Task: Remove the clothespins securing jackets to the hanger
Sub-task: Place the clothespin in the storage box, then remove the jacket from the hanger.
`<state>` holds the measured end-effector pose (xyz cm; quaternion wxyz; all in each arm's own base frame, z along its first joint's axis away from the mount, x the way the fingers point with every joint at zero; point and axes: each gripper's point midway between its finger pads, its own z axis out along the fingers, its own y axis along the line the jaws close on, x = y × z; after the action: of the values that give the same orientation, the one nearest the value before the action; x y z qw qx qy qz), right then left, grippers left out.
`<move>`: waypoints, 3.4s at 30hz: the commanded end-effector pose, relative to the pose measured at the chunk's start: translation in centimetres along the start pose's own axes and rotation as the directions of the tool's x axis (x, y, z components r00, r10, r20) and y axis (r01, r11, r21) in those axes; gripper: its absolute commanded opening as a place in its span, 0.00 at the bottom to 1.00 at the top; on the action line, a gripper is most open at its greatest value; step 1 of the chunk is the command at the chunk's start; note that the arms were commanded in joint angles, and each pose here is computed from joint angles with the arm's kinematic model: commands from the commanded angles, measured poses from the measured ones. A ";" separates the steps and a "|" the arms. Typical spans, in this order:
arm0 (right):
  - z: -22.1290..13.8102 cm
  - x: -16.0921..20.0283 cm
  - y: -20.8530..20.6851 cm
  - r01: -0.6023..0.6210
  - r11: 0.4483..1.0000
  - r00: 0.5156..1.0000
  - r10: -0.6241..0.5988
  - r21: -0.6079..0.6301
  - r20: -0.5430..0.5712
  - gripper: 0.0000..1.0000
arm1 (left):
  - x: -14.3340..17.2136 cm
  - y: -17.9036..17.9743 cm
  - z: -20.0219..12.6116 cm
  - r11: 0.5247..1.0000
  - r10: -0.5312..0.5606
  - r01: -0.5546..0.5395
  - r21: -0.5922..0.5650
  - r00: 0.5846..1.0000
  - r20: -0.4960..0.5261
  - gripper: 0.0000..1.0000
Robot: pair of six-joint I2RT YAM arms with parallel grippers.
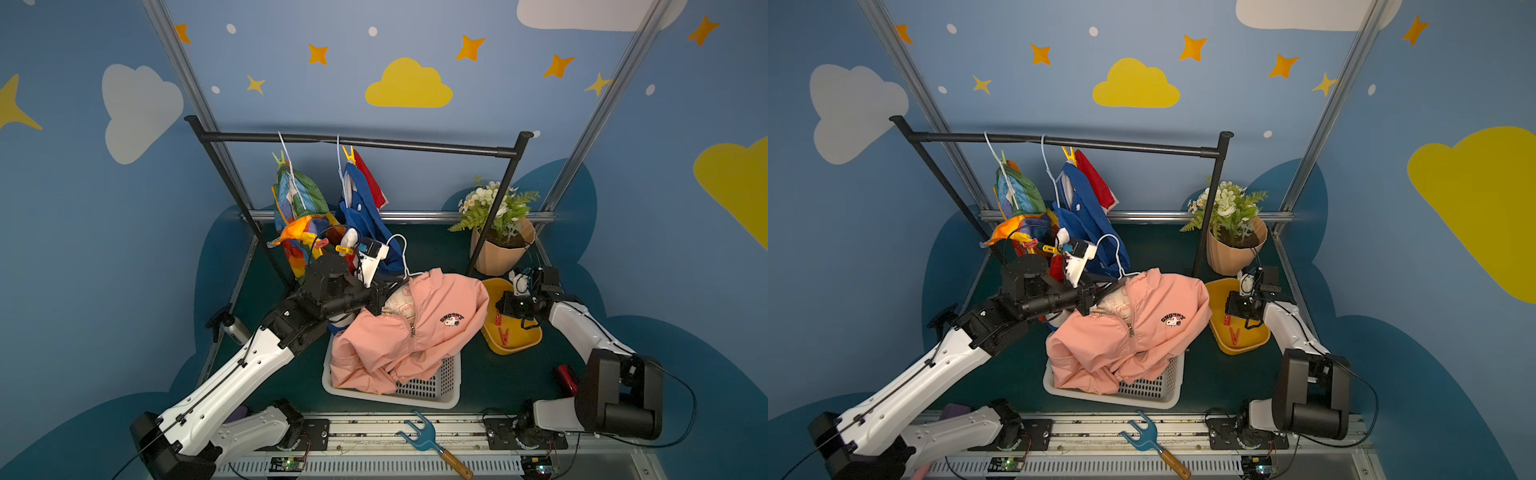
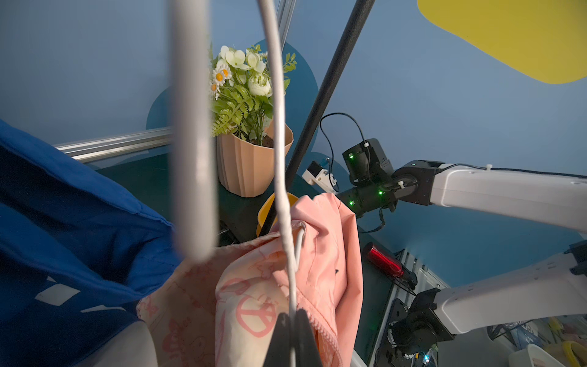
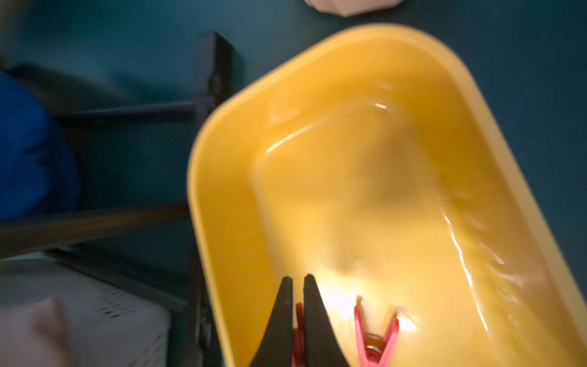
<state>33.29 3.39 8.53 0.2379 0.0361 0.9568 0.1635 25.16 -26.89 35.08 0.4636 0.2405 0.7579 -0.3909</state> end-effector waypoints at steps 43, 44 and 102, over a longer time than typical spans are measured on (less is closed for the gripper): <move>-23.3 -4.0 23.1 0.619 0.706 0.706 -0.311 -0.343 0.636 0.76 | -0.9 -2.7 -1.6 0.989 0.139 -0.140 0.053 0.990 0.034 0.04; -23.6 -3.8 23.8 0.637 0.688 0.695 -0.317 -0.347 0.646 0.76 | -0.9 -3.0 -1.7 0.987 0.147 -0.149 0.066 0.989 0.034 0.04; -22.7 4.2 32.4 0.704 0.170 0.655 -0.531 -0.690 0.537 0.00 | -2.0 -6.5 0.6 0.935 0.274 -0.277 0.223 0.961 0.047 0.11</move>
<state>18.76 28.42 36.32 0.3368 -0.4736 0.6280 0.5175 20.99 -31.28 36.07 0.4416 0.4111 0.6846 -0.4091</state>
